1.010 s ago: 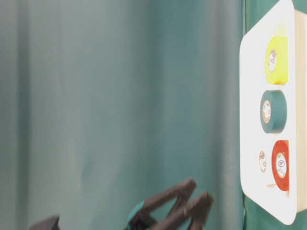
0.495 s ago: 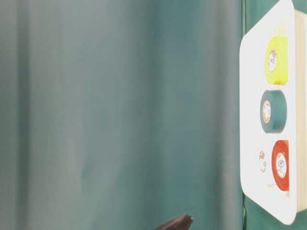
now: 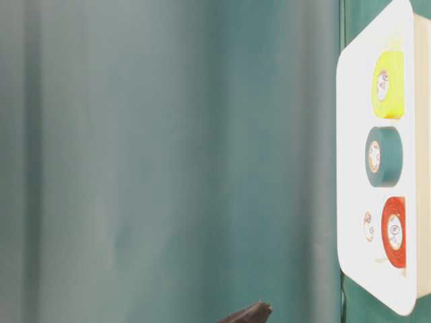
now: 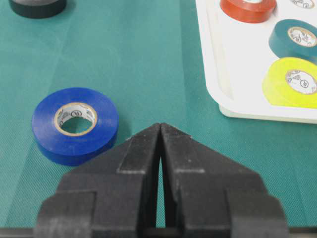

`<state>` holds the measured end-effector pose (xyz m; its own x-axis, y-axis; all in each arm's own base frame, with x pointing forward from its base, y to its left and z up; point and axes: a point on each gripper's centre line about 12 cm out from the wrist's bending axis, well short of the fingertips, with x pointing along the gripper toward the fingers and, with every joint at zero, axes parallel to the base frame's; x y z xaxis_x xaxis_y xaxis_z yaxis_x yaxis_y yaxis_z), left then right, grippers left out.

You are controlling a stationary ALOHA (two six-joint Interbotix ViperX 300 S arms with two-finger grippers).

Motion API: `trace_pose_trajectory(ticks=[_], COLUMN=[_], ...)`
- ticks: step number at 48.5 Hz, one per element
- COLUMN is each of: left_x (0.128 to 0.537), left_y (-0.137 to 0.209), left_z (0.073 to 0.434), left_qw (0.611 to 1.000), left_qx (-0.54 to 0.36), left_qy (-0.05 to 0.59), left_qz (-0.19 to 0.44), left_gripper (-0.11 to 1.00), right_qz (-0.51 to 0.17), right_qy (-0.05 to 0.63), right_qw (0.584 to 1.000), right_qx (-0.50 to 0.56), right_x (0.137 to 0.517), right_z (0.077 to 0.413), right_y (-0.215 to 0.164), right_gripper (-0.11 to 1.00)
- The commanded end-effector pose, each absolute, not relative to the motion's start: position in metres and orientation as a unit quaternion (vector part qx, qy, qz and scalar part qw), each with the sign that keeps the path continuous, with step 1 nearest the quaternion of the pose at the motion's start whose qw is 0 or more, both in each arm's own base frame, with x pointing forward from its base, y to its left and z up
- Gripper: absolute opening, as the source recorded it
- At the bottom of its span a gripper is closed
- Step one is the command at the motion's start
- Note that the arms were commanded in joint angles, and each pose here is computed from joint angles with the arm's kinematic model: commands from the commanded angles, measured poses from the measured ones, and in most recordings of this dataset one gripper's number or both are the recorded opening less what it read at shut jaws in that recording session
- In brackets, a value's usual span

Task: Put the tape into the white case with the left arm.
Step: 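Reach the left gripper across the table toward the blue roll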

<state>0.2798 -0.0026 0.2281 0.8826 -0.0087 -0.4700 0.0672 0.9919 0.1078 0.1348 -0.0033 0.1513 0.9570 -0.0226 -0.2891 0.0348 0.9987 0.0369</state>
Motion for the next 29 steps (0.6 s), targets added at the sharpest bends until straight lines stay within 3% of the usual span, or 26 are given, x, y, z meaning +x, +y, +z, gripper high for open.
trace_pose_trajectory(ticks=[1,14,29], left_x=[0.283,0.299,0.358], left_y=[-0.004,-0.014,-0.024], left_z=[0.237,0.238,0.228], left_qw=[0.972,0.972,0.965], left_qx=[0.06,0.063,0.067], left_qy=[0.227,0.225,0.25], left_qz=[-0.02,-0.037,-0.048], left_gripper=[0.96,0.96,0.96], right_qz=[-0.014,-0.014,-0.014], right_qy=[0.139,0.139,0.14], right_qw=[0.99,0.99,0.99], right_qx=[0.019,0.02,0.019], right_x=[0.137,0.137,0.136], right_z=[0.155,0.155,0.155], right_y=[-0.003,-0.003,-0.003], right_gripper=[-0.09,-0.09,-0.09])
